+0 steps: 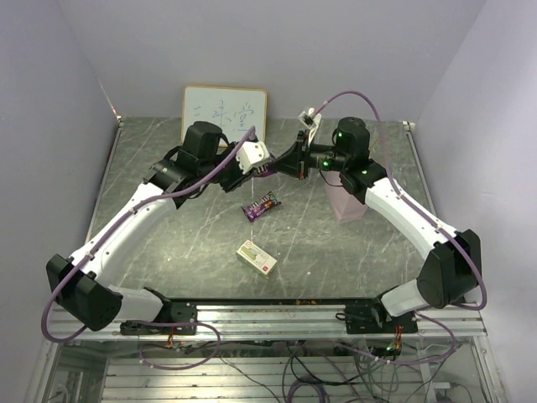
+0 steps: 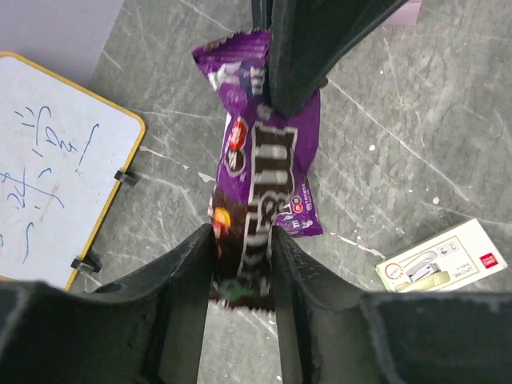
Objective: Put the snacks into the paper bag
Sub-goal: Place the snack in the paper bag.
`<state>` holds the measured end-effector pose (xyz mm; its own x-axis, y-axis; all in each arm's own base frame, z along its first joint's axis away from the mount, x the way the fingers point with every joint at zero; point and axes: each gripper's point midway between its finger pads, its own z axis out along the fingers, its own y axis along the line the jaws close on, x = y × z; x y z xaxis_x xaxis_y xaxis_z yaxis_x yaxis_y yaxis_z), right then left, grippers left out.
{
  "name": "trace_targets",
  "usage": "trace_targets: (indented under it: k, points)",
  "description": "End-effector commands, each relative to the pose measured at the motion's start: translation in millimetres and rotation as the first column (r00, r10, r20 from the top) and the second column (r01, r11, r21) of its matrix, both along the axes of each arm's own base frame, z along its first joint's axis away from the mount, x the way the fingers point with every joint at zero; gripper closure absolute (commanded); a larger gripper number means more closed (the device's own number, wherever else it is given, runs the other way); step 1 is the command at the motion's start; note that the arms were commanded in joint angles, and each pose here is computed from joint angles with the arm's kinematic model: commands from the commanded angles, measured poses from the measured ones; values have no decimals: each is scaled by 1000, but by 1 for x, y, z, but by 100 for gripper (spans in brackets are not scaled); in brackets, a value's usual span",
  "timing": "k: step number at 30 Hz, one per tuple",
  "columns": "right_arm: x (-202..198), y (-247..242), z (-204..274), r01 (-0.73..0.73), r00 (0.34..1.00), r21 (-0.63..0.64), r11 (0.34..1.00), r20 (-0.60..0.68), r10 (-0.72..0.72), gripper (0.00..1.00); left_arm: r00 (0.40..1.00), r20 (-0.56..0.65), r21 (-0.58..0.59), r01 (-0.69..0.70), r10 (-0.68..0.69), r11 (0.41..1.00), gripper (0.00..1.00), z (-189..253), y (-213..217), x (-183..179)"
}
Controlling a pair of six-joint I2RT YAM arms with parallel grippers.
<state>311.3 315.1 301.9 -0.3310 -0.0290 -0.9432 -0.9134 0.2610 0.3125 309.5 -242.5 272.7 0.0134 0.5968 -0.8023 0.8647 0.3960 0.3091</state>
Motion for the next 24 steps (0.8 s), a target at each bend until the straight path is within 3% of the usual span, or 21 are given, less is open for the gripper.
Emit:
trace_targets:
  k: [1,6,13,16,24]
  points:
    - [6,-21,18,64,995,6,998,76,-64,100,998,64,-67,-22,27,997,51,25,0,-3]
    - [21,-63,33,188,973,-5,982,136,-186,100,994,98,-81,-45,53,996,25,31,10,-9]
    - [35,-136,60,421,882,-53,906,258,-395,100,988,135,-69,-70,78,995,10,30,26,-17]
    - [39,-168,74,546,808,-77,834,314,-499,100,985,148,-67,-80,89,995,7,31,31,-19]
    - [43,-257,87,828,553,-191,527,437,-710,100,982,172,-77,-66,78,995,7,33,36,-25]
